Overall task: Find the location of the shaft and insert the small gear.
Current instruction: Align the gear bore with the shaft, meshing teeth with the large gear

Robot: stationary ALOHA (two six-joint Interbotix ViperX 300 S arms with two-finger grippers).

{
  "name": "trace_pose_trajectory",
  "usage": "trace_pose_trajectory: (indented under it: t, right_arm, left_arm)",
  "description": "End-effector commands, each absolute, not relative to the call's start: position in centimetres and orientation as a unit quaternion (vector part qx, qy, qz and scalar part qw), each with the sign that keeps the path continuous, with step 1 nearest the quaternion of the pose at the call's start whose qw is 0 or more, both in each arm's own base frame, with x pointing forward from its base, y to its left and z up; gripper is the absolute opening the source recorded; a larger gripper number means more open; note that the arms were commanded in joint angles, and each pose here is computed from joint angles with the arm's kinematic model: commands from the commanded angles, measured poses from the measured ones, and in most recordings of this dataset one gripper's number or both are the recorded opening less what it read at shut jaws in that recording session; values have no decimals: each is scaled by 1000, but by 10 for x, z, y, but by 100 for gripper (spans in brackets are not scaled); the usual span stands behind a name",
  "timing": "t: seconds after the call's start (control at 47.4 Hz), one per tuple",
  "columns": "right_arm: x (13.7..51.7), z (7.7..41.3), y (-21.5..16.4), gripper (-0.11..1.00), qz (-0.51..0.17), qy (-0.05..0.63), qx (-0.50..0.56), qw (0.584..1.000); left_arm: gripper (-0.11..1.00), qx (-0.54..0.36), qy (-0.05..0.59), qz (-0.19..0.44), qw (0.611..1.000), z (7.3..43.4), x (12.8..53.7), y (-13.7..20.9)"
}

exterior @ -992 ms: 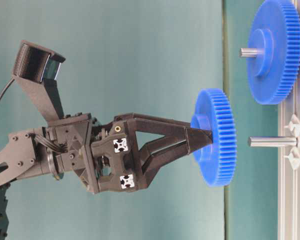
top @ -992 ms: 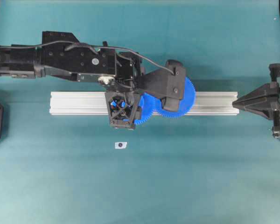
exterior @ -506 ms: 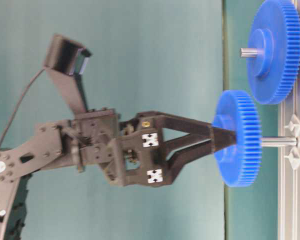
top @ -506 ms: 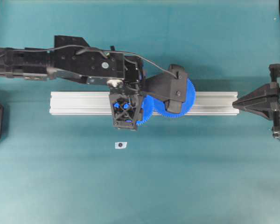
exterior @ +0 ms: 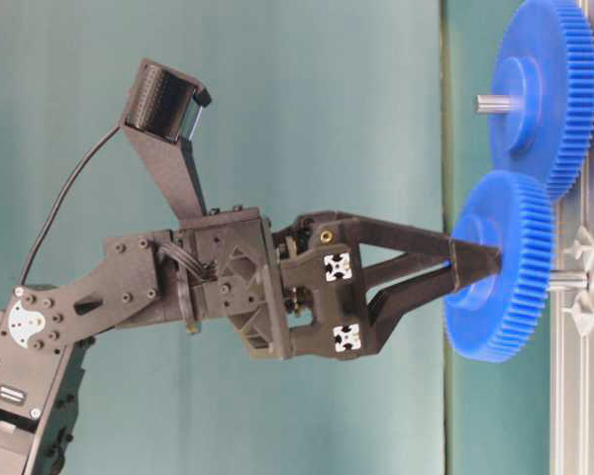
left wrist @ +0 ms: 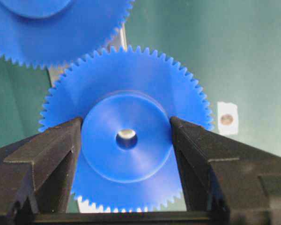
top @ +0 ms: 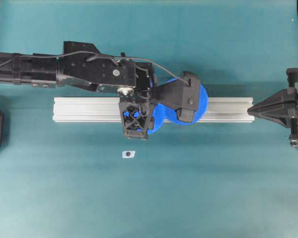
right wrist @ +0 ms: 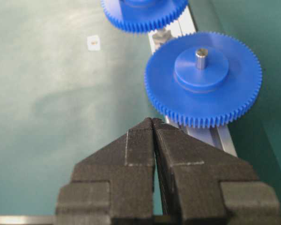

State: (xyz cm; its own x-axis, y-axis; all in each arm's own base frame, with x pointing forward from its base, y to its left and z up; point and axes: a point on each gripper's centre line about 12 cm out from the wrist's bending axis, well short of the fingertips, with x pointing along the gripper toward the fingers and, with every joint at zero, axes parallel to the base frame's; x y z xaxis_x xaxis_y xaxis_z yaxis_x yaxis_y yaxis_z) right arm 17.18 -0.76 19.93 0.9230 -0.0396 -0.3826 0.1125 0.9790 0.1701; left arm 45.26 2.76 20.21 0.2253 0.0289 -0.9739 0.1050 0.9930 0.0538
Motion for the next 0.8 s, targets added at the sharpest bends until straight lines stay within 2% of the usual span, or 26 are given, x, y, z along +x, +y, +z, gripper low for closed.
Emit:
trace_pose_trajectory:
  t: [0.0,0.359,0.781]
  right_arm:
    - [174,203,-8,4,-40,187,99,976]
    - [174,203,-8,4,-41,186,100,977]
    - [174,203,-8,4,-41,186,100,977]
  left_arm:
    - [63,55,615,-22,786,212,450,28]
    - [63,45,611,-9,790,221,443,40]
    - [63,38,615,-1,787,211,439,52]
